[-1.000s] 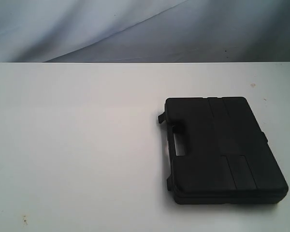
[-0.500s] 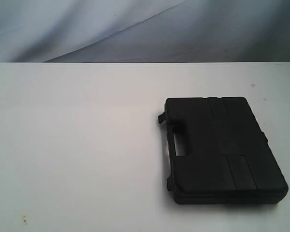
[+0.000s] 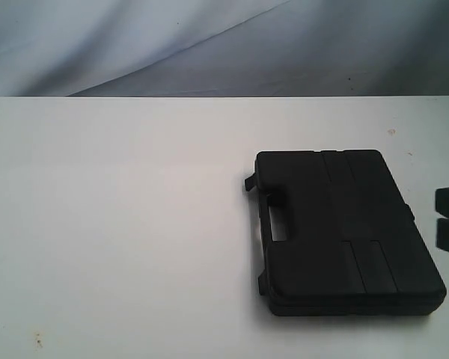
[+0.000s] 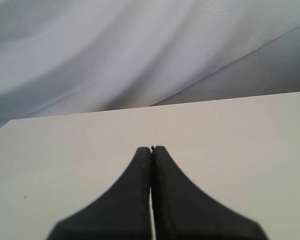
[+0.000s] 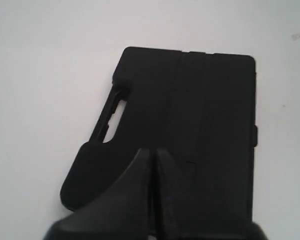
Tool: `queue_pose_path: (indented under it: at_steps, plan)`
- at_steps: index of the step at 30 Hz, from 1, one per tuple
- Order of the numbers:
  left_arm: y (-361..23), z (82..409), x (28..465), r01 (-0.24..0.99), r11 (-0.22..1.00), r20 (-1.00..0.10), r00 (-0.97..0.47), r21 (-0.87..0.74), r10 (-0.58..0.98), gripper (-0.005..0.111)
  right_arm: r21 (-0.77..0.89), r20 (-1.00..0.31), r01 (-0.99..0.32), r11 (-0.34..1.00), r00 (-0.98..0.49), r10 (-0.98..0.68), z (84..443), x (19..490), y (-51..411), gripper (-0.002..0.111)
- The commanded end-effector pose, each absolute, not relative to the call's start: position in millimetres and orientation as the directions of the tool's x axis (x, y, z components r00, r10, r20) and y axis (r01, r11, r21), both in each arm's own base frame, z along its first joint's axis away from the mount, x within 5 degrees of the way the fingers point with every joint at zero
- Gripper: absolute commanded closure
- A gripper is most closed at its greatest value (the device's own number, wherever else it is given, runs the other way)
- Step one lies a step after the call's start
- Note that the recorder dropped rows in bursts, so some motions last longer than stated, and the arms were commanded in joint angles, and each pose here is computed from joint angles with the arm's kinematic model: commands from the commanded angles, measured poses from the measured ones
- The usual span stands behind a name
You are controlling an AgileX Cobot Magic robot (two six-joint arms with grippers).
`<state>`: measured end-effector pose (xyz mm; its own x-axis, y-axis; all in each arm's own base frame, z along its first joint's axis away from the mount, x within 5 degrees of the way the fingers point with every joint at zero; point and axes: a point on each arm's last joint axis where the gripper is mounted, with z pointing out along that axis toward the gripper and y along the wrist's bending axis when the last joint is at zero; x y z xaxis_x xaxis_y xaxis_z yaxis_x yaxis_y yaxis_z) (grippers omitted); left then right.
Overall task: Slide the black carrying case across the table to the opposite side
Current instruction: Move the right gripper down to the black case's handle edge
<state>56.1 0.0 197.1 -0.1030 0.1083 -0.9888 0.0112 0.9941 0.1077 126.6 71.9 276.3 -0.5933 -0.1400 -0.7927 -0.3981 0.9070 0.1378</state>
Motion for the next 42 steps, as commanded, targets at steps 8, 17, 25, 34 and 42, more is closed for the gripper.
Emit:
queue_pose_path:
  at_steps: [8,17,25,34,42]
  plan:
    - [-0.2,196.6,56.1,0.011,0.996,-0.991,-0.094,0.093,0.094,0.107,0.185,-0.720,-0.485,0.854,-0.659,-0.218,279.5,164.7,139.6,0.108]
    - [-0.2,196.6,56.1,0.011,0.996,-0.991,-0.094,0.093,0.094,0.107,0.182,-0.625,-0.476,0.861,-0.731,-0.272,260.0,200.9,184.4,0.108]
    - [-0.2,196.6,56.1,0.011,0.996,-0.991,-0.094,0.093,0.094,0.107,0.192,-0.504,-0.384,0.903,-0.828,-0.246,233.8,225.2,206.8,0.108]
    - [-0.2,196.6,56.1,0.011,0.996,-0.991,-0.094,0.093,0.094,0.107,0.146,-0.401,-0.366,0.919,-0.871,-0.283,214.0,246.2,225.9,0.108]
    - [-0.2,196.6,56.1,0.011,0.996,-0.991,-0.094,0.093,0.094,0.107,0.128,-0.348,-0.345,0.930,-0.894,-0.283,200.5,261.5,240.0,0.108]
